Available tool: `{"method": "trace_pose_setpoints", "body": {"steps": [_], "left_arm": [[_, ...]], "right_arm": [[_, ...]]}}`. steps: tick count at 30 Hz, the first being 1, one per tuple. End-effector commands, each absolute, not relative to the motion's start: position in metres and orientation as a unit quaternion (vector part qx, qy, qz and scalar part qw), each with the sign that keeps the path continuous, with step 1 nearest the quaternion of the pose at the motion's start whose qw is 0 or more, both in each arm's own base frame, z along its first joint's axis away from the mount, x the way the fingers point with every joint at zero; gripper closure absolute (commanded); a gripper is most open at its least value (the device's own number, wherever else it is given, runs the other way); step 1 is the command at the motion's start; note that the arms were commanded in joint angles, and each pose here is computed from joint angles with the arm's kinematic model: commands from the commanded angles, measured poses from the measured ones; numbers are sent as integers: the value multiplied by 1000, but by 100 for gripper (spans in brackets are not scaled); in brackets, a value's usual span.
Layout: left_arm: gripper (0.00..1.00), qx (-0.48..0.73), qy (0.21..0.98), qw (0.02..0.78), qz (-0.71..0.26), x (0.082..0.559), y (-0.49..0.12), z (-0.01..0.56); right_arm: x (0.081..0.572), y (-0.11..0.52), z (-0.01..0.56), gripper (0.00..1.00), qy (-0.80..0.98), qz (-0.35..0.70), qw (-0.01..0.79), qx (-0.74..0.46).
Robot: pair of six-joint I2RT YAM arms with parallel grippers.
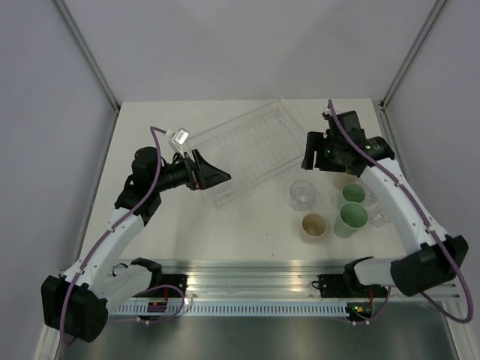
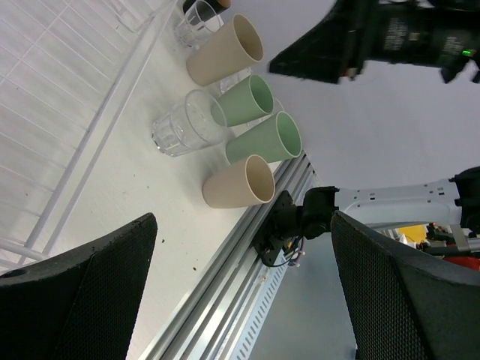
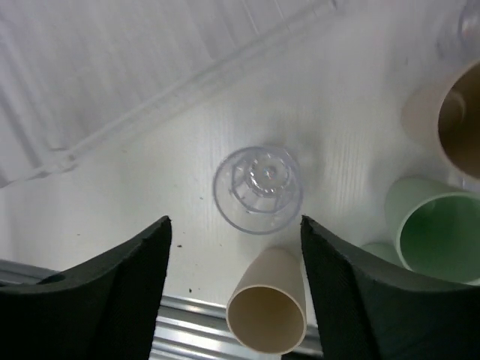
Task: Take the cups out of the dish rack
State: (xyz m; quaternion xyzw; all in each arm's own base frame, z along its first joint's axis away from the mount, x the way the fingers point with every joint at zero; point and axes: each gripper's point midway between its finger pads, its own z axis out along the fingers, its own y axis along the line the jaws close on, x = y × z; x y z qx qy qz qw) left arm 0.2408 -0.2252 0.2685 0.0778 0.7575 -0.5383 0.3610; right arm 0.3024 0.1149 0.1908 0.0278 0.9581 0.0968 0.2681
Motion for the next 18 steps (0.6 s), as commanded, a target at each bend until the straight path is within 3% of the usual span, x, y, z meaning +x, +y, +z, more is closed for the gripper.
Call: {"method": "trace_pose_setpoints", "body": {"steps": [1, 2, 7, 18], "left_arm": [[0, 98, 742, 397, -532, 241, -222, 285], [0, 100, 740, 401, -531, 240, -222, 288], [0, 125, 733, 417, -523, 227, -217, 304], [0, 125, 731, 434, -511, 191, -202, 304]], "right_arm": [[293, 129, 292, 23, 895, 192, 402, 6], [290, 133, 302, 2, 883, 211, 419, 0], [268, 150, 335, 2, 820, 297, 488, -33], [240, 175, 325, 2, 791, 371, 474, -110]]}}
